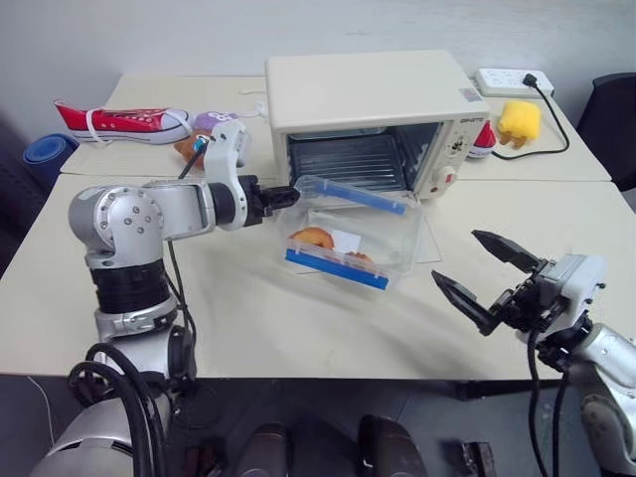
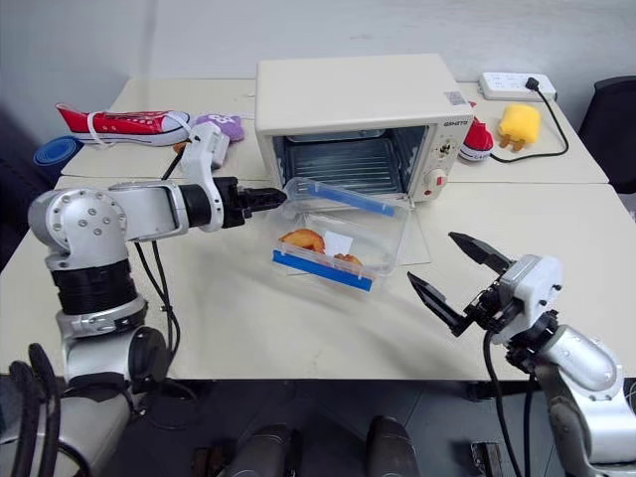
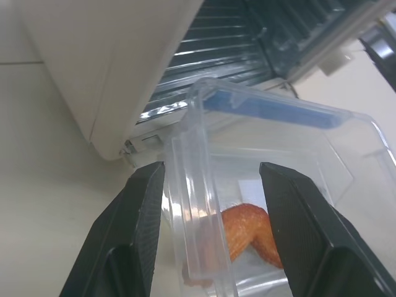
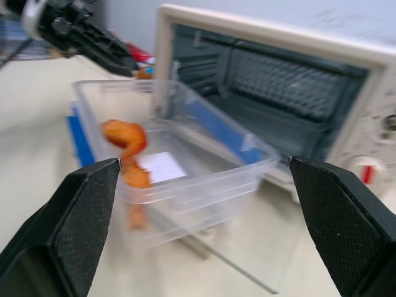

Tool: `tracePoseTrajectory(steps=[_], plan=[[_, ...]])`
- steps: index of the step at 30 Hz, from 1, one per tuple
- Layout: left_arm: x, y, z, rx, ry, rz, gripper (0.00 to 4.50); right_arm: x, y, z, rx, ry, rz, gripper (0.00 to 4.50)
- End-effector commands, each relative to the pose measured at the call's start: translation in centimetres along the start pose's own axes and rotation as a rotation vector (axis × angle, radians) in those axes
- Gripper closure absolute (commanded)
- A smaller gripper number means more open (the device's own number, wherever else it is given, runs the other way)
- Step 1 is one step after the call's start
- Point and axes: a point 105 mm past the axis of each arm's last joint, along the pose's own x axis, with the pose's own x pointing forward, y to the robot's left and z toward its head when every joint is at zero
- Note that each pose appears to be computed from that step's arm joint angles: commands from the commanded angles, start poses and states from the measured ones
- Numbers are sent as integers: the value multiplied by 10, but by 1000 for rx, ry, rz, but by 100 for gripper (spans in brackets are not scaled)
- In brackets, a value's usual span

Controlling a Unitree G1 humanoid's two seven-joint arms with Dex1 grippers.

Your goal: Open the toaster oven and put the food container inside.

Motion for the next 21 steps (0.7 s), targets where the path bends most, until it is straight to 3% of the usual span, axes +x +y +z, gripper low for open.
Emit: tracePoseTrajectory(steps=[1,4,9,12,13,18,21], plan=[[-12,-17,15,97,-73,-160,208,3,24,8,54,34,164,59],[-39,-4,4,330,-73,-256,276,7,58,-10,108,183,363,156],[-64,21,-38,505,42,-371,431,11,70,-35,108,286,412,327],[-66,23,-63,597,92,-440,450,21,63,-45,67,297,367,428],[-62,20,-71,612,93,-461,450,25,57,-47,51,291,332,445],[-35,3,-89,593,33,-499,450,41,32,-52,4,283,226,445],[-17,1,-108,538,120,-481,450,47,12,-51,-31,277,167,445]])
